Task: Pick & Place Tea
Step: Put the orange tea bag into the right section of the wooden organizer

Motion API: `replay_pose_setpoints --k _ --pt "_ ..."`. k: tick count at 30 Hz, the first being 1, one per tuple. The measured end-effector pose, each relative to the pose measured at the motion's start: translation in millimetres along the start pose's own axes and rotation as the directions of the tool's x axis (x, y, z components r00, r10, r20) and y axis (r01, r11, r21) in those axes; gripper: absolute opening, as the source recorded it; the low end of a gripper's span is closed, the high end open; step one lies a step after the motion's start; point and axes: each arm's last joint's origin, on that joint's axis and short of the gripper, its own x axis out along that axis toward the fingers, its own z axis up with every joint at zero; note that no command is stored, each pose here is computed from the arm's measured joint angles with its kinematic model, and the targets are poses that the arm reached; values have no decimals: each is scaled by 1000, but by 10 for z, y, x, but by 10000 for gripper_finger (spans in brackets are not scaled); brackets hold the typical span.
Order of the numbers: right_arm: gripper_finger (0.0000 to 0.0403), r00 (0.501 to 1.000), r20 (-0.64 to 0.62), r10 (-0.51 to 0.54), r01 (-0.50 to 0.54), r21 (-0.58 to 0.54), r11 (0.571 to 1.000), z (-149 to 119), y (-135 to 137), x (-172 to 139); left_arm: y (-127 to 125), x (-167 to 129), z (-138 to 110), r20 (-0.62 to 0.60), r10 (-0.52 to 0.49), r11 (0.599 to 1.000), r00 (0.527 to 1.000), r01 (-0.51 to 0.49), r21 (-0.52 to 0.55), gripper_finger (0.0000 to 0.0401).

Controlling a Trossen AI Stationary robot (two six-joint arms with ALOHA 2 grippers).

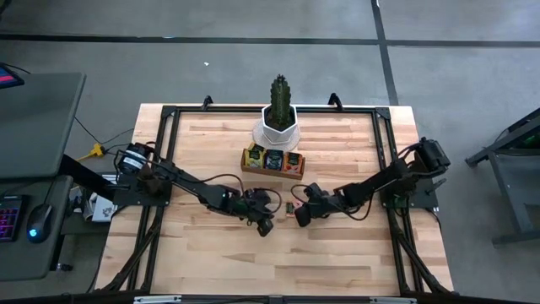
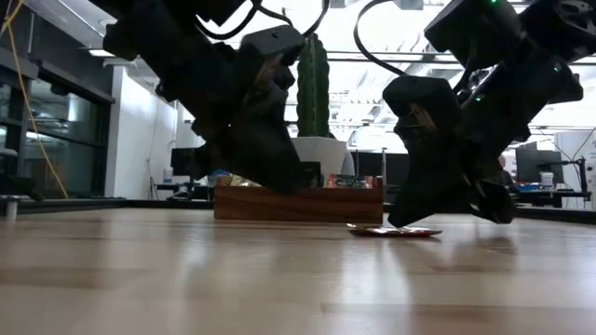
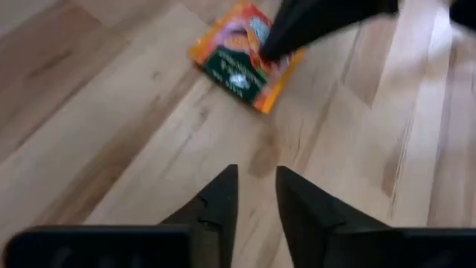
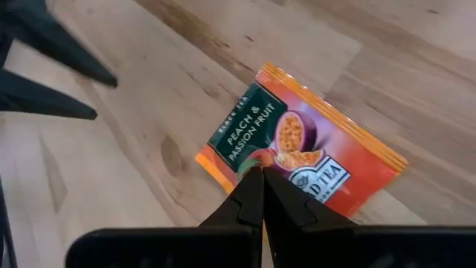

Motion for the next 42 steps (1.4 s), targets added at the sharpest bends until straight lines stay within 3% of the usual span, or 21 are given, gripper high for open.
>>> replay_pose_setpoints --k 6,11,19,29,35,42 --pt "0 1000 -6 24 -24 -40 999 16 20 0 47 31 63 26 11 998 1000 -10 -60 141" --pt "0 999 -17 30 -31 -68 997 14 24 -1 135 238 39 12 -10 987 1000 12 -159 163" --pt "0 998 -47 33 -38 -105 994 4 21 -2 179 432 32 46 -51 963 998 61 -262 166" --pt "0 989 -138 45 -70 -188 980 6 44 -102 180 435 34 55 -46 953 997 61 -297 166" --pt "0 991 -92 93 -113 -249 962 167 110 -247 183 435 32 52 -40 953 998 54 -297 166" --pt "0 987 -150 54 -104 -347 932 242 14 -206 183 436 32 54 -41 953 998 55 -297 166"
